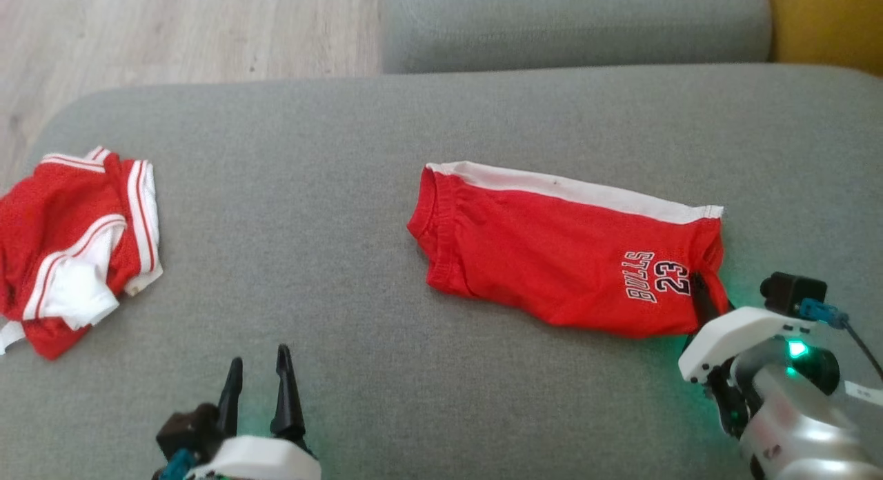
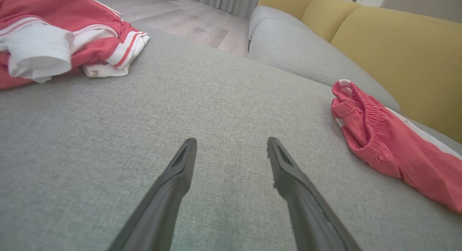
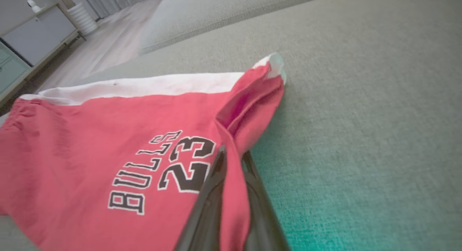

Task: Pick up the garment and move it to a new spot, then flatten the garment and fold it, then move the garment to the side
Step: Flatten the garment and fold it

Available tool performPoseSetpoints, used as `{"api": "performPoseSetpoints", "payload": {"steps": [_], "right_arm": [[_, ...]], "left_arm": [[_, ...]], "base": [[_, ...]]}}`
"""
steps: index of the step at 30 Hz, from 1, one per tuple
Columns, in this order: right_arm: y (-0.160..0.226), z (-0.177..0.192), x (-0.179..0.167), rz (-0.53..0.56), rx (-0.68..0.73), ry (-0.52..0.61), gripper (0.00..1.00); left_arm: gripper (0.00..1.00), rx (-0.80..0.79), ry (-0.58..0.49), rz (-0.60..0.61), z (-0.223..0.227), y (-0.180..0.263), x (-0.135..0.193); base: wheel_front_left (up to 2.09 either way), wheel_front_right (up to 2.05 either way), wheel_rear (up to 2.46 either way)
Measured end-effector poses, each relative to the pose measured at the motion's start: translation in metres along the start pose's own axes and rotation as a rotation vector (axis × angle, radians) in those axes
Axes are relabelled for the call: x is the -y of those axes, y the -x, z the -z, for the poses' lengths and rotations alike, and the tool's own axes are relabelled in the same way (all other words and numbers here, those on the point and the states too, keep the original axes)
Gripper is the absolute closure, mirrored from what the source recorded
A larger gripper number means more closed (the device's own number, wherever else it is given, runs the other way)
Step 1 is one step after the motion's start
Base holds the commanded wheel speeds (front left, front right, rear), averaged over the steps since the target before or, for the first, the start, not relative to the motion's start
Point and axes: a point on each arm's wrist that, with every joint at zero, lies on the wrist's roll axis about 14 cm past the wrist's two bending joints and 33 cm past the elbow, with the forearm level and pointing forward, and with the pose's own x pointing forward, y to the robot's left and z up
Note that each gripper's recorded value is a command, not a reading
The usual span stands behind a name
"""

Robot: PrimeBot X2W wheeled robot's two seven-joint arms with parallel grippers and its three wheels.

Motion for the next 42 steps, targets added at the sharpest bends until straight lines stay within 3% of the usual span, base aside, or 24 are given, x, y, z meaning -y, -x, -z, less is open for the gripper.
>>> {"api": "performPoseSetpoints", "payload": {"steps": [7,12,17,18,19,20,26,28,32,38,42], "right_arm": [[-0.01,-0.045,-0.032,-0.104,0.12,0.067,1.0],[-0.02,-0.087,-0.118,-0.306,0.235,0.117,1.0],[-0.019,-0.079,-0.196,-0.485,0.215,0.175,1.0],[-0.021,-0.07,-0.203,-0.499,0.181,0.19,0.89],[-0.022,-0.061,-0.207,-0.508,0.151,0.202,0.17],[-0.023,-0.054,-0.211,-0.518,0.127,0.211,0.0],[-0.017,-0.045,-0.247,-0.621,0.12,0.194,0.0],[-0.015,-0.044,-0.245,-0.616,0.126,0.171,0.0],[-0.011,-0.046,-0.206,-0.517,0.15,0.115,0.0],[-0.005,-0.084,-0.112,-0.277,0.301,0.101,0.0],[0.014,-0.079,-0.06,-0.132,0.34,0.105,0.0]], "left_arm": [[0.0,0.005,0.002,-0.015,0.001,0.01,-0.006],[0.0,0.005,0.009,-0.03,0.003,0.017,-0.01],[0.0,0.0,0.017,-0.054,0.007,0.027,-0.017],[0.0,-0.001,0.019,-0.066,0.008,0.03,-0.021],[0.0,-0.005,0.021,-0.076,0.01,0.032,-0.024],[0.0,-0.009,0.022,-0.088,0.011,0.035,-0.027],[0.0,-0.002,0.03,-0.132,0.01,0.042,-0.04],[0.0,0.01,0.016,-0.125,0.006,0.038,-0.039],[0.0,0.049,-0.017,-0.084,-0.01,0.027,-0.028],[0.0,0.079,-0.102,-0.016,-0.022,0.013,-0.009],[0.0,0.094,-0.169,0.035,-0.028,0.006,0.006]], "base": [[0.0,0.0,0.0],[0.0,0.0,0.0],[0.0,0.0,0.0],[0.0,0.0,0.0],[0.0,0.0,0.0],[0.0,0.0,0.0],[0.0,0.0,0.0],[0.0,0.0,0.0],[0.0,0.0,0.0],[0.0,0.0,0.0],[0.0,0.0,0.0]]}}
